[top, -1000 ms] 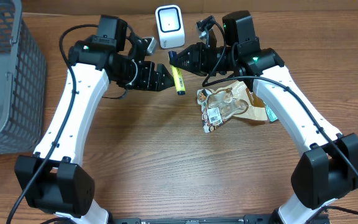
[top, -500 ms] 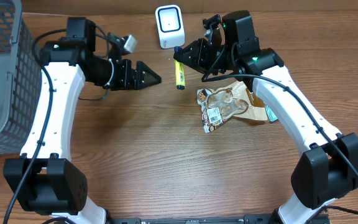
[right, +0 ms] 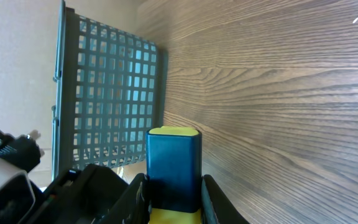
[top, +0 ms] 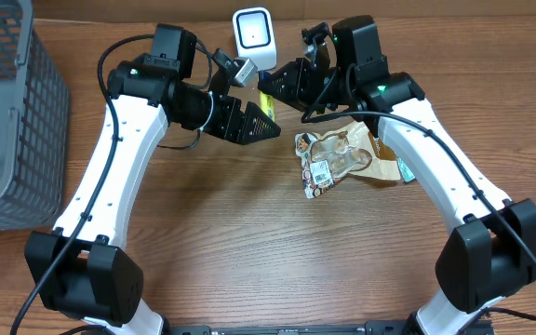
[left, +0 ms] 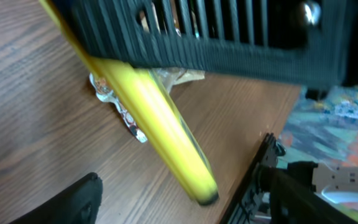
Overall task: Scan the item barcode
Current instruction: 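Grasp the highlighter's lower end with the left gripper, then release the highlighter from the right gripper and hold it with the left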
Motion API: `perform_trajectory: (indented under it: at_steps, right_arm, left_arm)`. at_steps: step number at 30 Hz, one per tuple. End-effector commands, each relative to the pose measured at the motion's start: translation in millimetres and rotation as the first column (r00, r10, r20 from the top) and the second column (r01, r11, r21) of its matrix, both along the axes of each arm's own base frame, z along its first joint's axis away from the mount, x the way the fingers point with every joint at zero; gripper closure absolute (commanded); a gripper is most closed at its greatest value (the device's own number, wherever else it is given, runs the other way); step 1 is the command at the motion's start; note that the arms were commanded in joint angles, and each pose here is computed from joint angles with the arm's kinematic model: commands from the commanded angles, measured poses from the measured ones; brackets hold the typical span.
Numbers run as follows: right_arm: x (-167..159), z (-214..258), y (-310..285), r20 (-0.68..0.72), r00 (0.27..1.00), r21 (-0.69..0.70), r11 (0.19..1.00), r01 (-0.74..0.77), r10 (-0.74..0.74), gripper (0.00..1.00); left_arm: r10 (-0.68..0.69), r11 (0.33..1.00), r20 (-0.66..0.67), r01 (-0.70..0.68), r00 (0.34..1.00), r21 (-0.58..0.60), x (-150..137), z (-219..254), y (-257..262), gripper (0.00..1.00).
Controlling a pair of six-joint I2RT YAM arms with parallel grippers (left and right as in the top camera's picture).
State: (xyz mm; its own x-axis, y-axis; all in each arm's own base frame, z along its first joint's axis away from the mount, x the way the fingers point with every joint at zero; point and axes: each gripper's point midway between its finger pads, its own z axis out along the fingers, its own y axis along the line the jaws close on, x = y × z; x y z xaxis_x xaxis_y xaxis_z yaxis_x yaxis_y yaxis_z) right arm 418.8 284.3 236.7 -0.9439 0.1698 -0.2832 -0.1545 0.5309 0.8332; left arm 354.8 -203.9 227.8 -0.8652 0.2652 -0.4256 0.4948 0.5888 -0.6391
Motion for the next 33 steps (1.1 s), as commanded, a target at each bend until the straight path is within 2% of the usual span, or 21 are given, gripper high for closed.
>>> perform_trajectory:
  at_steps: [1, 12, 25, 29, 33]
  right_arm:
    - [-7, 3, 13, -0.017, 0.999, 0.027, 0.999, -0.029, 0.029, 0.95]
    - [-7, 8, 22, -0.06, 0.998, 0.061, 0.998, 0.007, -0.004, 0.95]
    - [-8, 8, 24, -0.059, 0.998, 0.061, 0.998, 0.002, 0.001, 0.92]
    - [-8, 8, 24, -0.058, 0.998, 0.061, 0.998, 0.003, 0.001, 0.91]
    - [-7, 8, 22, -0.049, 0.999, 0.057, 0.998, -0.001, 0.004, 0.76]
  left_arm:
    - [0.033, 0.999, -0.012, -0.032, 0.999, 0.007, 0, 4, -3, 0.34]
    - [0.079, 0.994, -0.011, -0.078, 0.997, 0.073, 6, -5, 5, 0.44]
    - [0.09, 0.992, -0.012, -0.089, 0.996, 0.089, 7, -7, 7, 0.96]
    - [0.092, 0.991, -0.013, -0.09, 0.996, 0.094, 6, -8, 8, 0.96]
    - [0.101, 0.99, -0.022, -0.098, 0.995, 0.096, 7, -8, 12, 0.96]
